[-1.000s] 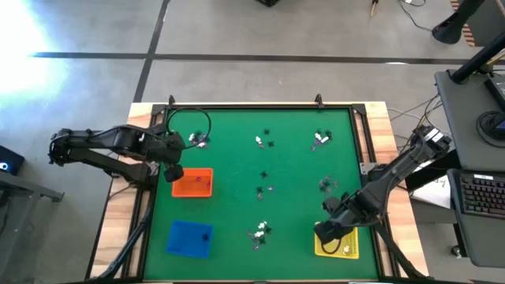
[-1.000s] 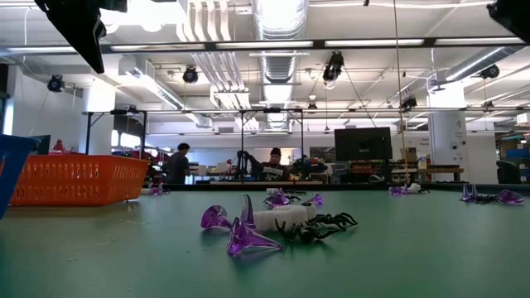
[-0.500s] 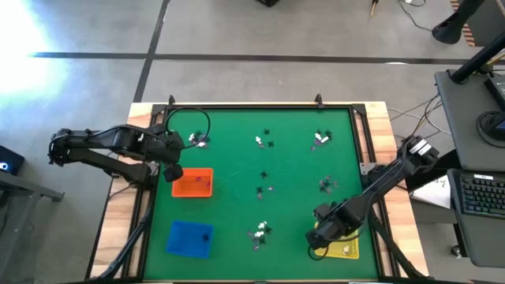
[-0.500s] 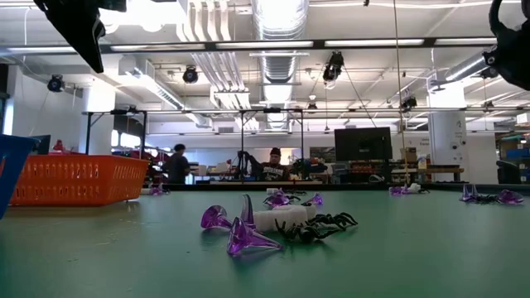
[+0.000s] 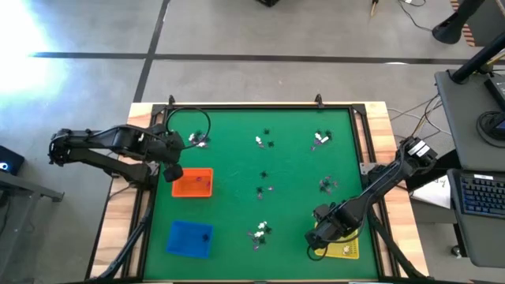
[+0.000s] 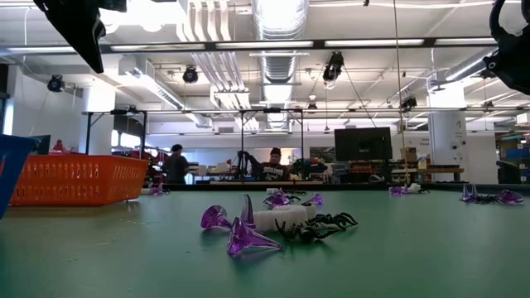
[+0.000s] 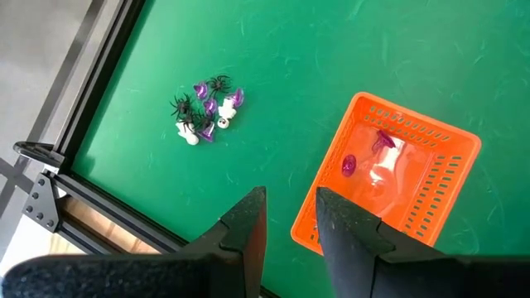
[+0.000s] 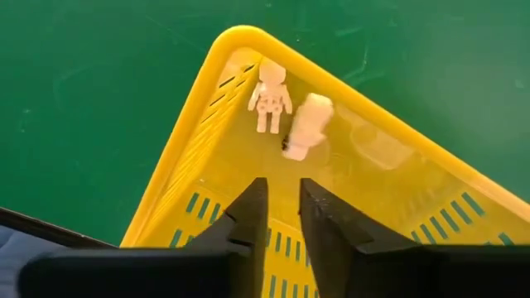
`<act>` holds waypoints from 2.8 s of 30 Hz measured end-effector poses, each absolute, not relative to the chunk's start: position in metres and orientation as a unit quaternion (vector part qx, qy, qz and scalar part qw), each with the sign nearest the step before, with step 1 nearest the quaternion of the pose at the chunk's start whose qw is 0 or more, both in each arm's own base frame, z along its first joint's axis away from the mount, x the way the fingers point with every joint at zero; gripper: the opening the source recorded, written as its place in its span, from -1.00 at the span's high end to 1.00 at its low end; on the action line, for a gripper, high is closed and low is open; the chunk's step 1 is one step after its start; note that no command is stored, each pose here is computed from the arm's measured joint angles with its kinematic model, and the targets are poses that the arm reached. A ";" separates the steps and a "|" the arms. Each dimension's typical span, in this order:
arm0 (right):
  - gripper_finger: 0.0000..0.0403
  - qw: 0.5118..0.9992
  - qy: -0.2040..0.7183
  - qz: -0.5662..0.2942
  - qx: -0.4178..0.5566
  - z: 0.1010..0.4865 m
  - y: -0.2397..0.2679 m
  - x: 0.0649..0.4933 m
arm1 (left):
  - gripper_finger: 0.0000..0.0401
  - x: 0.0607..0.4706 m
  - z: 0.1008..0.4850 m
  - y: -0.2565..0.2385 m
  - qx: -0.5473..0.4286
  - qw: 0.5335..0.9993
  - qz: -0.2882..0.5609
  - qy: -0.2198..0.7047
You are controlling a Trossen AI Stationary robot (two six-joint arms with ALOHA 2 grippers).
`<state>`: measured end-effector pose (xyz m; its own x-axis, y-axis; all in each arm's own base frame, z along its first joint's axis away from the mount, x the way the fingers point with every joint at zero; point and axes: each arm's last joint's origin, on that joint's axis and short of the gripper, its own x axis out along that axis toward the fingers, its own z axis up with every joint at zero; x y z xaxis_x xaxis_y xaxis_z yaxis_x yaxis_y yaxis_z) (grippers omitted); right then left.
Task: Sort Halloween decoration
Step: Put the violet witch hat toy into the orange bin
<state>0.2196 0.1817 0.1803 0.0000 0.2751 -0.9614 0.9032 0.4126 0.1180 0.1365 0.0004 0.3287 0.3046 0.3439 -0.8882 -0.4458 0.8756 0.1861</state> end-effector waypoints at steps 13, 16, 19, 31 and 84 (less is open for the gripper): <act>0.39 0.613 0.532 -0.290 0.508 0.221 0.153 0.232 | 0.56 0.143 0.325 0.000 -0.025 0.798 0.234 0.554; 0.40 0.663 0.484 -0.284 0.495 0.234 0.136 0.237 | 0.56 0.144 0.324 0.000 -0.027 0.794 0.237 0.558; 0.42 0.702 0.454 -0.279 0.473 0.244 0.116 0.241 | 0.56 0.144 0.324 0.000 -0.019 0.795 0.244 0.555; 0.43 0.782 0.411 -0.282 0.374 0.268 0.020 0.252 | 0.56 0.145 0.325 0.022 -0.051 0.779 0.367 0.506; 0.43 0.853 0.447 -0.179 0.201 0.283 -0.079 0.237 | 0.56 0.199 0.184 0.189 -0.326 0.670 0.325 0.582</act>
<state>0.2367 -0.0789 0.2833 0.5355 -0.1260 -0.8351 0.4858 0.8548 0.1826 0.1992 0.1893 0.1837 0.1114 0.0560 -0.9922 -0.8153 0.5760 -0.0591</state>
